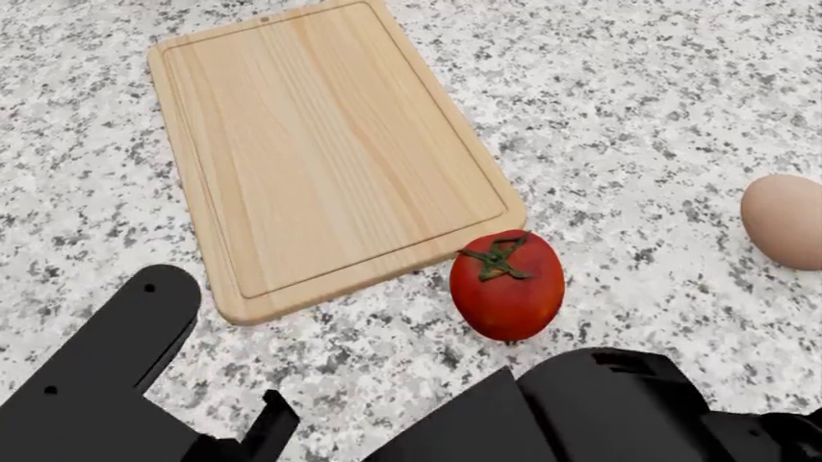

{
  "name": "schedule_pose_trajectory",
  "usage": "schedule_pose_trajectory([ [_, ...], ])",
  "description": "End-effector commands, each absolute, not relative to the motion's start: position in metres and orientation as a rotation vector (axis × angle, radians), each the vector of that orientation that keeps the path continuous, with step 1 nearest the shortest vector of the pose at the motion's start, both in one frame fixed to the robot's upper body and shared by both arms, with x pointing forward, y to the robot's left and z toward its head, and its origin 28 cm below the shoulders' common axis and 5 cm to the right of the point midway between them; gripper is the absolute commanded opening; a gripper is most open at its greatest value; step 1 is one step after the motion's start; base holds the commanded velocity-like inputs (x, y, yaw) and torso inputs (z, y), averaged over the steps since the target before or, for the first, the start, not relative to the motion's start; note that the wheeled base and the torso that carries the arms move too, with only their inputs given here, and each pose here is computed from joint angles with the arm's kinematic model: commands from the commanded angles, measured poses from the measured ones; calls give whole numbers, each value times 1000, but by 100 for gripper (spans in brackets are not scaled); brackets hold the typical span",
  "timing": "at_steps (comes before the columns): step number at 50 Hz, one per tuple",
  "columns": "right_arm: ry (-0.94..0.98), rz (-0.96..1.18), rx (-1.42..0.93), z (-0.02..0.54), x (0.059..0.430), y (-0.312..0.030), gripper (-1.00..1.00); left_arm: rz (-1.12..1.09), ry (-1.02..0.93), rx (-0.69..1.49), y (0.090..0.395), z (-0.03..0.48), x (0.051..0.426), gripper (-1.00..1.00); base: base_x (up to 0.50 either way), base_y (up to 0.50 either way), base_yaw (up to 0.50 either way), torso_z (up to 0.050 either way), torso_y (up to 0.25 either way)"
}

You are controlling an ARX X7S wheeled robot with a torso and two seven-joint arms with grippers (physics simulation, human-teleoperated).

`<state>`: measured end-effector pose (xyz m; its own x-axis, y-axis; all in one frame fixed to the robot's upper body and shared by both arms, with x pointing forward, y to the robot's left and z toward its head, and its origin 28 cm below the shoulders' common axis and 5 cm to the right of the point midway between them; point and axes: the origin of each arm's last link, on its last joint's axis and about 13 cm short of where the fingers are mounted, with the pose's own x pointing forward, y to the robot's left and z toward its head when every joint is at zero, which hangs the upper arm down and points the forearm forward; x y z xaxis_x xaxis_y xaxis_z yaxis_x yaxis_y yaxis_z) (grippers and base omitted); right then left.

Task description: Clear the non-vegetable object off the cutting board and place the vegetables onto it.

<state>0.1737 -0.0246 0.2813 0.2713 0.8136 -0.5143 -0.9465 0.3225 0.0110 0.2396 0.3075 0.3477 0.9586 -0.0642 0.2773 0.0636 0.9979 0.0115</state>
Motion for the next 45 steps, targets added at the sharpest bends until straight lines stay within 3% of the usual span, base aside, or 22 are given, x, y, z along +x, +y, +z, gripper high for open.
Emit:
schedule_pose_trajectory([
  [1, 400, 1155, -327, 296, 187, -32, -100, -64, -282, 4, 308, 348, 239, 100, 0, 0, 0, 0, 0],
  [45, 135, 776, -358, 344, 285, -53, -100, -64, -279, 7, 307, 348, 240, 100, 0, 0, 0, 0, 0],
])
